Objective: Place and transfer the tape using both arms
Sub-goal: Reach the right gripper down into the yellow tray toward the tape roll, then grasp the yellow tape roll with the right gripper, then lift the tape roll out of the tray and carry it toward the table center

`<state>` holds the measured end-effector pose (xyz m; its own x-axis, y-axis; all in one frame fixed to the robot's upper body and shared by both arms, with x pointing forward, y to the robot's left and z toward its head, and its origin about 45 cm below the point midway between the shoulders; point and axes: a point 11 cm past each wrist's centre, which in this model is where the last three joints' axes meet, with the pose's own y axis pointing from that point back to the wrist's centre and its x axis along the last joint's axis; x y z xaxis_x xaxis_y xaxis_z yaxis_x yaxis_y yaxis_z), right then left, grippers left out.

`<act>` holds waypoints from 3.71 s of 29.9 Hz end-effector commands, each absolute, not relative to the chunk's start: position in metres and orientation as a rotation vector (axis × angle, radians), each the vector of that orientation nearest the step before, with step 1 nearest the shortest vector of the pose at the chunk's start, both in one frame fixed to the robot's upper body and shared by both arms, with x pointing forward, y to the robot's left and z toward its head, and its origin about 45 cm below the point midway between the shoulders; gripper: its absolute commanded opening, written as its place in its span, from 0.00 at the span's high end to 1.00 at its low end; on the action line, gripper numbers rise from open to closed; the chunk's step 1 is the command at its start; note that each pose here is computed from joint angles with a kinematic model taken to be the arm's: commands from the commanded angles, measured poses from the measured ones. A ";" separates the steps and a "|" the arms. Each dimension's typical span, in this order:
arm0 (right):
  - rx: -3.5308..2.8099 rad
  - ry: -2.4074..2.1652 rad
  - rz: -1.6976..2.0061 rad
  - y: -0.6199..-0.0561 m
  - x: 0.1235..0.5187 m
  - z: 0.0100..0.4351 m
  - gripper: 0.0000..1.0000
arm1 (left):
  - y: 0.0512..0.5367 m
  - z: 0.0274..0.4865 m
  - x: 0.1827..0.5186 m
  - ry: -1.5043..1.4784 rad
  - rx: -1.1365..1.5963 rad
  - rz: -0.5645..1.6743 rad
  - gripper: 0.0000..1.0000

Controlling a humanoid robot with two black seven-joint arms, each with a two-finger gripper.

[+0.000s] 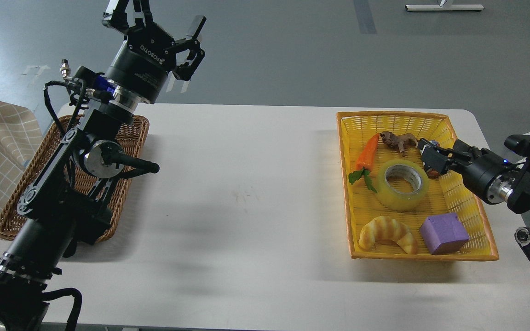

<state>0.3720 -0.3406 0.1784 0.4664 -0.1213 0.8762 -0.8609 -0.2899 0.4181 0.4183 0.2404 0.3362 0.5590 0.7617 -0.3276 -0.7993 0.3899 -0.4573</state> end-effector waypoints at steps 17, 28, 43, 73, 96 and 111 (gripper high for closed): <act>1.640 -0.727 0.915 -0.359 0.365 0.152 0.05 | 0.245 0.329 0.416 0.075 -0.610 1.004 0.02; 1.659 -0.623 0.941 -0.341 0.362 0.142 0.05 | 0.246 0.327 0.415 0.078 -0.621 1.010 0.02; 1.648 -0.584 0.901 -0.341 0.367 0.126 0.07 | 0.248 0.325 0.414 0.081 -0.618 1.014 0.02; 1.655 -0.581 0.889 -0.335 0.367 0.123 0.72 | 0.249 0.322 0.416 0.089 -0.619 1.028 0.02; 1.591 -0.545 1.104 -0.346 0.393 0.211 0.88 | 0.248 0.321 0.416 0.090 -0.618 1.029 0.02; 1.662 -0.358 1.361 -0.196 0.448 0.270 0.88 | 0.248 0.321 0.416 0.090 -0.615 1.030 0.02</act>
